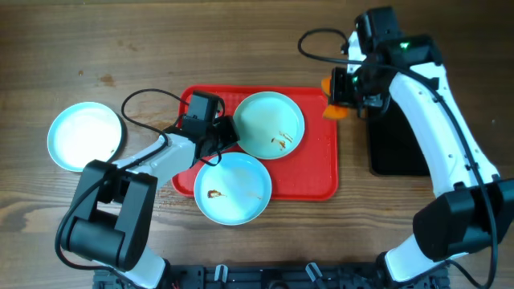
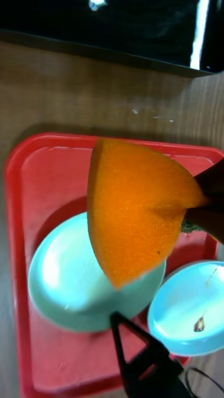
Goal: Clean dirty plates on tray and stack at the side
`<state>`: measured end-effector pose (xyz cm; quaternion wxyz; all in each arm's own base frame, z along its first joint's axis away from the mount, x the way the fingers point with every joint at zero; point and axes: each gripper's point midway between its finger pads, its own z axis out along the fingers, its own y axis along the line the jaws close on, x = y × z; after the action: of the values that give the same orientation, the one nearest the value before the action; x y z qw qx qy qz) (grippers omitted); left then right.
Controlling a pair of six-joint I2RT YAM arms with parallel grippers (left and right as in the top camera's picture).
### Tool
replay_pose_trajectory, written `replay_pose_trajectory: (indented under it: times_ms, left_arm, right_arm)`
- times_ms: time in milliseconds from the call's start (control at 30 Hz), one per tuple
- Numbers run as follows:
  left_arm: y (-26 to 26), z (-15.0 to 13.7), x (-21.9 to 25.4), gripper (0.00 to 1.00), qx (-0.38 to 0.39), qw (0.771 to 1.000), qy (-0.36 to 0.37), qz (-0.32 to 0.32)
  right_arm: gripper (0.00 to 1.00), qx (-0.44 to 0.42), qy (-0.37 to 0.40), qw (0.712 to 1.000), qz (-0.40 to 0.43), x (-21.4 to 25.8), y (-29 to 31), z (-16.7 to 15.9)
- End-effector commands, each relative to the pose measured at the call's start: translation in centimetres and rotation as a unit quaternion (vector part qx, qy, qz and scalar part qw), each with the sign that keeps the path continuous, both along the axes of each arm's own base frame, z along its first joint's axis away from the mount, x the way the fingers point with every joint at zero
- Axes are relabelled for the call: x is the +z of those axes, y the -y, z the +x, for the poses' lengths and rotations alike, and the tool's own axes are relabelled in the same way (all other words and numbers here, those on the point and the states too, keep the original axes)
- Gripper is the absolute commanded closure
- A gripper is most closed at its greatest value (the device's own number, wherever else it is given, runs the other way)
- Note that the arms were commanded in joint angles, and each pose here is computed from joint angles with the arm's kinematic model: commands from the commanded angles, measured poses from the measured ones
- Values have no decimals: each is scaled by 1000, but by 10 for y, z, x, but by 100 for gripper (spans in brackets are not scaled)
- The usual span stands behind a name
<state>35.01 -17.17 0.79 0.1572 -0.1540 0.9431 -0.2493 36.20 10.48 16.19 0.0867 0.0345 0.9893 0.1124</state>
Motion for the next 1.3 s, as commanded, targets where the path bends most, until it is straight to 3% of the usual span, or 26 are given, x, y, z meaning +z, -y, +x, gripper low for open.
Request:
replay_pose_trajectory:
  times_ms: [0, 67, 133, 267, 533, 733, 1133, 1267]
  left_arm:
    - [5, -8, -6, 96, -30, 1000, -6, -4]
    - [8, -10, -6, 96, -42, 999, -6, -7]
    - [12, -11, -4, 96, -57, 998, 1, -10]
    - [16, -10, -3, 96, -60, 998, 6, -12]
    - [16, -11, -3, 96, -58, 998, 4, -14]
    - [18, -12, -3, 96, -61, 998, 0, -19]
    - [17, -18, -5, 96, -61, 998, -13, -19]
    - [17, -19, -6, 96, -63, 998, -17, -21]
  right_arm:
    - [96, -87, -19, 994, -58, -19, 27, 0]
    - [96, -96, -21, 994, -39, -18, 31, 2]
    - [96, -2, -6, 999, 38, -11, 1, 5]
    - [96, 77, -4, 991, 107, -8, -44, -6]
    - [96, 118, -32, 981, 152, -64, -107, -40]
    - [96, 165, -40, 943, 286, -91, -147, -47]
    - [96, 135, -70, 942, 299, -133, -154, -37]
    - [95, 110, -69, 954, 270, -148, -145, -36]
